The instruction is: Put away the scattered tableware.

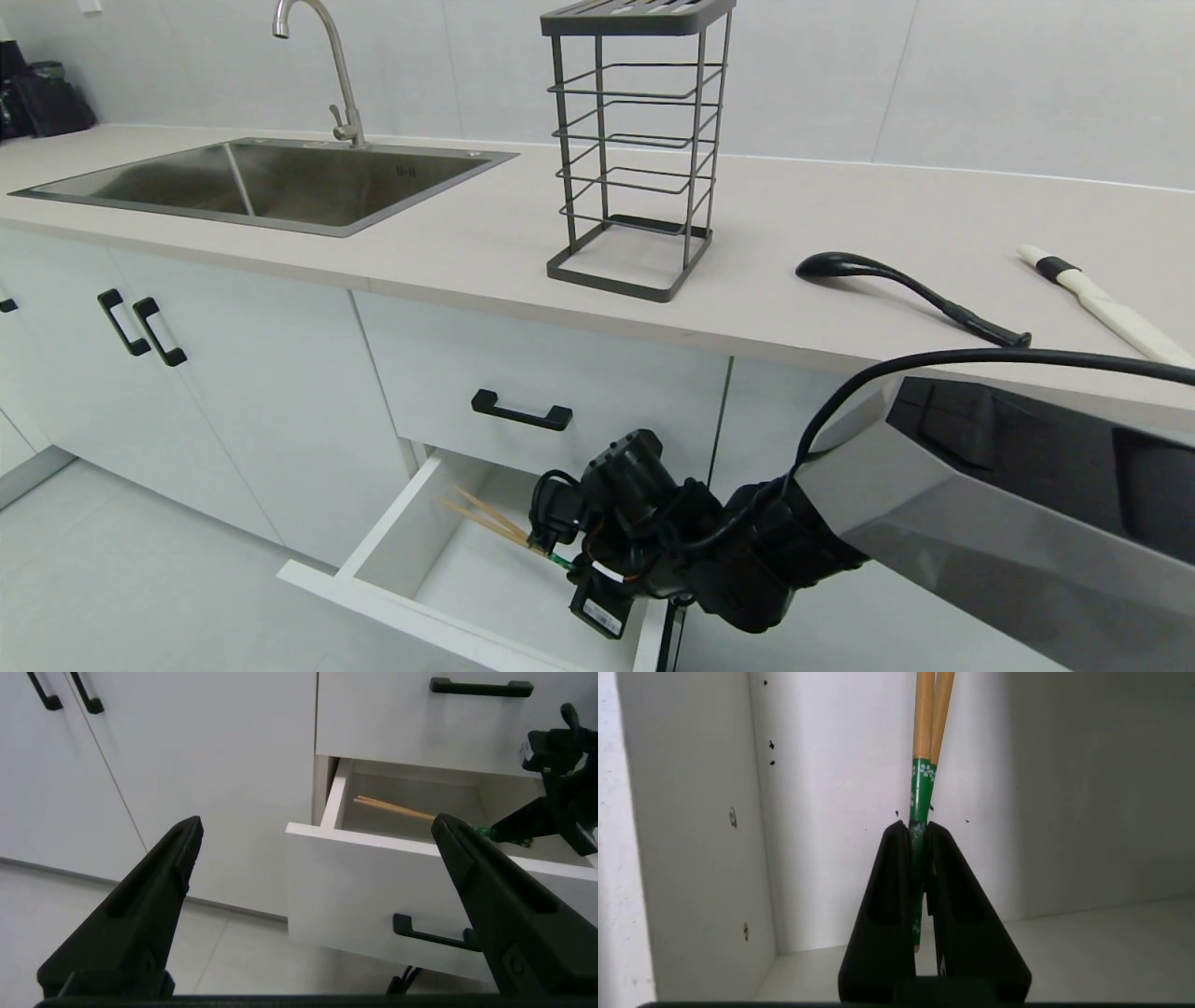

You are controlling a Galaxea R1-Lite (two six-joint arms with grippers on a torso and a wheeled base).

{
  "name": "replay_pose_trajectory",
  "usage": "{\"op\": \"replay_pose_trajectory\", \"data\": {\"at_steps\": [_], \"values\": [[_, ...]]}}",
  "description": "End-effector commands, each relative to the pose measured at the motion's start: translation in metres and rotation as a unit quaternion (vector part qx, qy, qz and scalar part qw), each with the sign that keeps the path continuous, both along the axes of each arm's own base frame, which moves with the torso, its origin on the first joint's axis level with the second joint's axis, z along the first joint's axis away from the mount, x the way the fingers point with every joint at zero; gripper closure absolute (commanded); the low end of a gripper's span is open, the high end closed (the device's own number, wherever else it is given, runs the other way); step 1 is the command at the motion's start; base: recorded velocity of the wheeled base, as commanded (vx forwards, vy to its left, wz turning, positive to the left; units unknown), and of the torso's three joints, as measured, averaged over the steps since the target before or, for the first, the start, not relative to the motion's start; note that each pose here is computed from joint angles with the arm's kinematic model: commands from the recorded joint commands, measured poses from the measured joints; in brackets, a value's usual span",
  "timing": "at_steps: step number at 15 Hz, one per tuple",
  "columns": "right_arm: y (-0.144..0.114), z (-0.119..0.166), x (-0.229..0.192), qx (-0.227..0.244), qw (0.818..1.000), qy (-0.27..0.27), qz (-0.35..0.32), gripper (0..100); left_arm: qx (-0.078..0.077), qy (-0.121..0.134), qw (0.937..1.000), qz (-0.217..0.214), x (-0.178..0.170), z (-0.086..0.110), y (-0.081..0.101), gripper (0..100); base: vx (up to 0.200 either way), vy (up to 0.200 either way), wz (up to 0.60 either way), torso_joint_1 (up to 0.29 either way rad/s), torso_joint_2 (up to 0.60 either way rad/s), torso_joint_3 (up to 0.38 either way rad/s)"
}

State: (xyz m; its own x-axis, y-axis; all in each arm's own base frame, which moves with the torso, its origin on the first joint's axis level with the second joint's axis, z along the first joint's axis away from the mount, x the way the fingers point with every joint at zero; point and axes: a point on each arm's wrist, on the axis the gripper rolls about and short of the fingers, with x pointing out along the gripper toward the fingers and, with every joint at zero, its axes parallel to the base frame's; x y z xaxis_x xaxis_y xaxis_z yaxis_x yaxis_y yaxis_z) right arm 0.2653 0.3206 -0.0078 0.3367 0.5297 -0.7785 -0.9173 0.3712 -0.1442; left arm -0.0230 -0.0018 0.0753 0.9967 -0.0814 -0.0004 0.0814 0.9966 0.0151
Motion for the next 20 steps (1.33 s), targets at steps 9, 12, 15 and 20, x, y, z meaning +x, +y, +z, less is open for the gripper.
{"op": "replay_pose_trajectory", "data": {"at_steps": [9,12,15,20], "values": [[0.014,-0.022,0.001,-0.009,1.000,0.005,0.012,100,0.000,0.001,1.0000,-0.001,0.000,0.000,0.000,0,0.000,0.000,0.00,0.000,0.00,0.000],[0.016,-0.028,0.002,-0.013,1.000,0.005,0.017,100,0.000,0.001,1.0000,0.000,0.000,0.000,0.000,0,0.000,0.000,0.00,0.000,0.00,0.000],[0.019,-0.031,-0.002,-0.016,1.000,0.006,0.023,100,0.000,0.001,1.0000,0.000,0.000,0.000,0.000,0,0.000,0.000,0.00,0.000,0.00,0.000],[0.020,-0.030,-0.002,-0.020,0.999,0.010,0.024,0,0.000,0.001,1.0000,0.000,0.000,0.000,0.000,0,0.000,0.000,0.00,0.000,0.00,0.000]]}}
